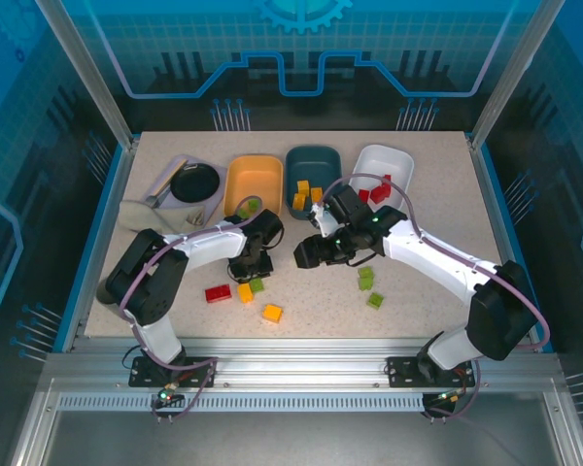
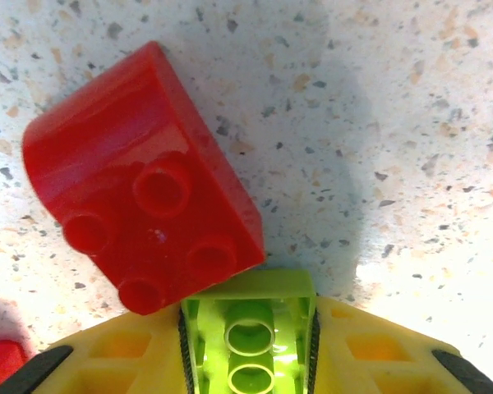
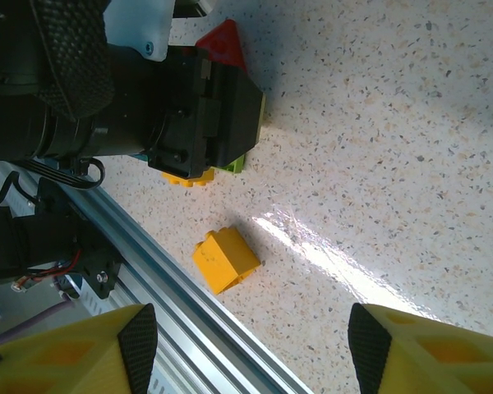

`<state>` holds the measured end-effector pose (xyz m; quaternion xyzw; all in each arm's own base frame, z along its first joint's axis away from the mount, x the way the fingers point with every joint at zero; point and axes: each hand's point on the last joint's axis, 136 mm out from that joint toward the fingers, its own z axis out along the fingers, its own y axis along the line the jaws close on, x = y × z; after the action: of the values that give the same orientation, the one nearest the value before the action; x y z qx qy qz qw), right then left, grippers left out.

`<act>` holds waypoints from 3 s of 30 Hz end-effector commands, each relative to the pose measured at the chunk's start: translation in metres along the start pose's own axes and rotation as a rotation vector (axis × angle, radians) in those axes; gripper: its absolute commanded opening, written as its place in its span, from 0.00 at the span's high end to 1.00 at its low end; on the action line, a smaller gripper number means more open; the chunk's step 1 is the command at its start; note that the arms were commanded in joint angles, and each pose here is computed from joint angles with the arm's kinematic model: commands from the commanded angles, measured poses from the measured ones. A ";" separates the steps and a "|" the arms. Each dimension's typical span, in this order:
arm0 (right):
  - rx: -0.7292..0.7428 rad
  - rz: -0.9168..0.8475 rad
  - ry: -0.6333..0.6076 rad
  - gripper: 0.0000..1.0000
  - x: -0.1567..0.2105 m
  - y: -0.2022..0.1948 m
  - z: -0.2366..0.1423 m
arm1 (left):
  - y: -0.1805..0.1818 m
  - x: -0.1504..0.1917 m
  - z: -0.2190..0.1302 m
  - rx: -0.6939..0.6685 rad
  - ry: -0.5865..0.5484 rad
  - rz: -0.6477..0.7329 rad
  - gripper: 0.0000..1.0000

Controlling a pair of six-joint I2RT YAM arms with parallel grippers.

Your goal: Sort the legos into containers by color

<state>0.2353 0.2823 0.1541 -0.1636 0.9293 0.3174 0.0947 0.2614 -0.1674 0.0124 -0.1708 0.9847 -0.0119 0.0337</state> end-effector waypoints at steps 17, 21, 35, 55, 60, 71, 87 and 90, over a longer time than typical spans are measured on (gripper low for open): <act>-0.210 0.103 -0.337 0.29 -0.073 0.028 -0.087 | -0.062 -0.099 -0.132 0.246 -0.242 0.052 0.65; -0.251 0.122 -0.364 0.20 -0.094 0.040 -0.090 | -0.063 -0.136 -0.140 0.292 -0.268 0.067 0.65; -0.273 0.202 -0.339 0.00 -0.130 0.044 -0.068 | -0.081 -0.206 -0.073 0.246 -0.251 0.219 0.65; -0.084 0.162 -0.280 0.04 -0.101 0.012 -0.065 | -0.083 -0.205 -0.072 0.225 -0.233 0.217 0.37; 0.053 -0.004 -0.223 0.07 -0.077 0.010 -0.056 | -0.071 -0.199 -0.125 0.257 -0.321 0.151 0.32; 0.130 -0.272 0.081 0.17 0.005 0.057 0.041 | 0.041 -0.086 -0.179 0.259 -0.361 -0.149 0.24; 0.268 -0.189 0.300 0.25 0.034 0.069 0.166 | 0.138 0.060 -0.167 0.424 -0.327 -0.330 0.23; 0.307 -0.168 0.304 0.29 0.031 0.062 0.176 | 0.137 0.063 -0.170 0.445 -0.329 -0.327 0.22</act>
<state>0.1921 0.4324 0.0487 -0.2918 0.9433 0.1580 0.0123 0.1552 -0.0542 0.1799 -0.3089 0.8959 -0.1976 0.2507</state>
